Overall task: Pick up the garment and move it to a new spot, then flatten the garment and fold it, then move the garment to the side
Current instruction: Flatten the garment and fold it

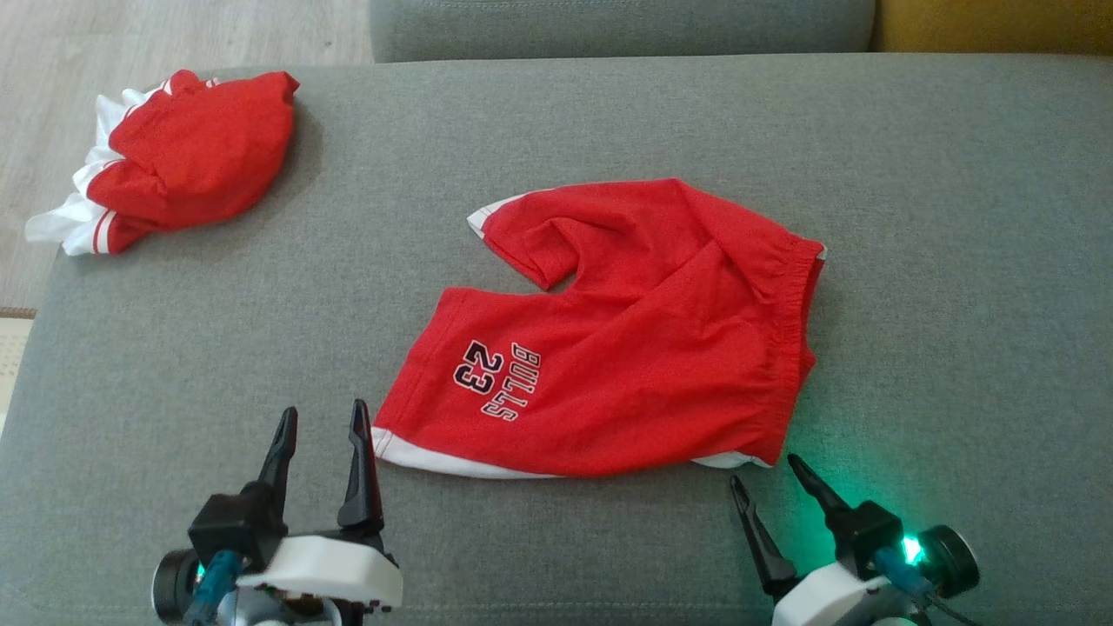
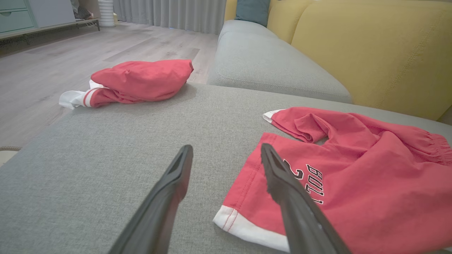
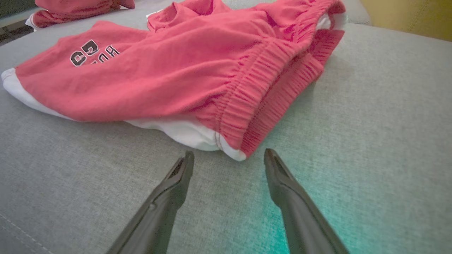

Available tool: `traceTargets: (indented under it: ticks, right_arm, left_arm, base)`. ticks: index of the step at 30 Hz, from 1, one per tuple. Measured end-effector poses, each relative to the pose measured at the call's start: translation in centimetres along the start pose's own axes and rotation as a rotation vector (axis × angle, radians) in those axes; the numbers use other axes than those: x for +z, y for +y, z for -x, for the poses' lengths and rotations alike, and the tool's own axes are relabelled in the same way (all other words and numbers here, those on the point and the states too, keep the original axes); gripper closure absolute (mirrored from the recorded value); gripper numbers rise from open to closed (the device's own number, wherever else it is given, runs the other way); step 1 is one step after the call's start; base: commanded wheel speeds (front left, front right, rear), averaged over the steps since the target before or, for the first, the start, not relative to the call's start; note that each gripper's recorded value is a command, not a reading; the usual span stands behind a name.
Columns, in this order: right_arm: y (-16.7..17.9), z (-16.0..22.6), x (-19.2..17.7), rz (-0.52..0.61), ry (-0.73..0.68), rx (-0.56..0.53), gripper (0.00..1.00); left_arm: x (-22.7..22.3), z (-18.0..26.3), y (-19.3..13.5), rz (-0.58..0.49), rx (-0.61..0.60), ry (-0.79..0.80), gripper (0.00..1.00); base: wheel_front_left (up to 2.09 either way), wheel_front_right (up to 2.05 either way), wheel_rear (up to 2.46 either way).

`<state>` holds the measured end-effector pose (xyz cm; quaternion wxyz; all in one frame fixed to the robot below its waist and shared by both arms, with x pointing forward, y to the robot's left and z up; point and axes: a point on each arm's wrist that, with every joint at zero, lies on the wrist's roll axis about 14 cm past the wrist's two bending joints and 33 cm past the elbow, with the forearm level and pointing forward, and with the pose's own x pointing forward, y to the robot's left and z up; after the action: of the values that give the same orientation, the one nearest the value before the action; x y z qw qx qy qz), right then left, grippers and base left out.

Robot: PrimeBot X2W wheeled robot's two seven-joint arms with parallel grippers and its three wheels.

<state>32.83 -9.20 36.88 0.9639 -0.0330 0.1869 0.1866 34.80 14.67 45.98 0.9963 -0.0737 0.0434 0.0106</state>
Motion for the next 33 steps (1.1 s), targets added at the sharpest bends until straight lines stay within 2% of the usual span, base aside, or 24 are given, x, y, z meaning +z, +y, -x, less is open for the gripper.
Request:
traceTargets:
  ticks: [6,9,12,17,18,20,21,27,33]
  right_arm:
    - [-0.2,-0.8,0.4,0.049,0.001,0.011,0.02]
    - [-0.2,-0.9,0.6,0.059,-0.004,0.013,0.16]
    - [-0.1,-0.8,0.5,0.066,-0.001,0.016,0.51]
    - [-0.2,-0.8,0.2,0.071,0.012,0.014,0.69]
    - [-0.3,-0.8,0.1,0.073,0.016,0.012,0.75]
    - [-0.5,-0.8,-0.2,0.076,0.030,0.009,0.95]
    - [-0.6,-0.9,-0.2,0.077,0.032,0.008,1.00]
    - [-1.5,-1.5,0.6,0.084,0.017,-0.010,1.00]
    - [-4.2,-1.5,1.9,0.083,-0.021,-0.079,1.00]
  left_arm:
    - [0.3,0.1,0.2,0.000,0.005,-0.009,0.00]
    - [0.4,0.1,0.2,0.000,0.007,-0.013,0.00]
    - [0.5,0.2,0.2,0.000,0.007,-0.017,0.00]
    - [0.5,0.2,0.0,-0.001,0.000,-0.016,0.00]
    - [0.3,0.2,-0.1,-0.001,-0.003,-0.010,0.00]
    - [-0.3,0.3,-0.2,0.009,-0.012,0.010,0.00]
    - [-0.7,0.4,-0.3,0.014,-0.019,0.022,0.00]
    - [-2.6,0.8,-1.3,0.025,-0.075,0.084,0.00]
    - [-5.7,1.7,-2.5,0.024,-0.150,0.191,0.00]
  base:
    - [0.00,0.00,0.00]
    - [0.00,0.00,0.00]
    - [0.00,0.00,0.00]
    - [0.00,0.00,0.00]
    - [0.00,0.00,0.00]
    - [0.00,0.00,0.00]
    - [0.00,0.00,0.00]
    - [0.00,0.00,0.00]
    - [0.00,0.00,0.00]
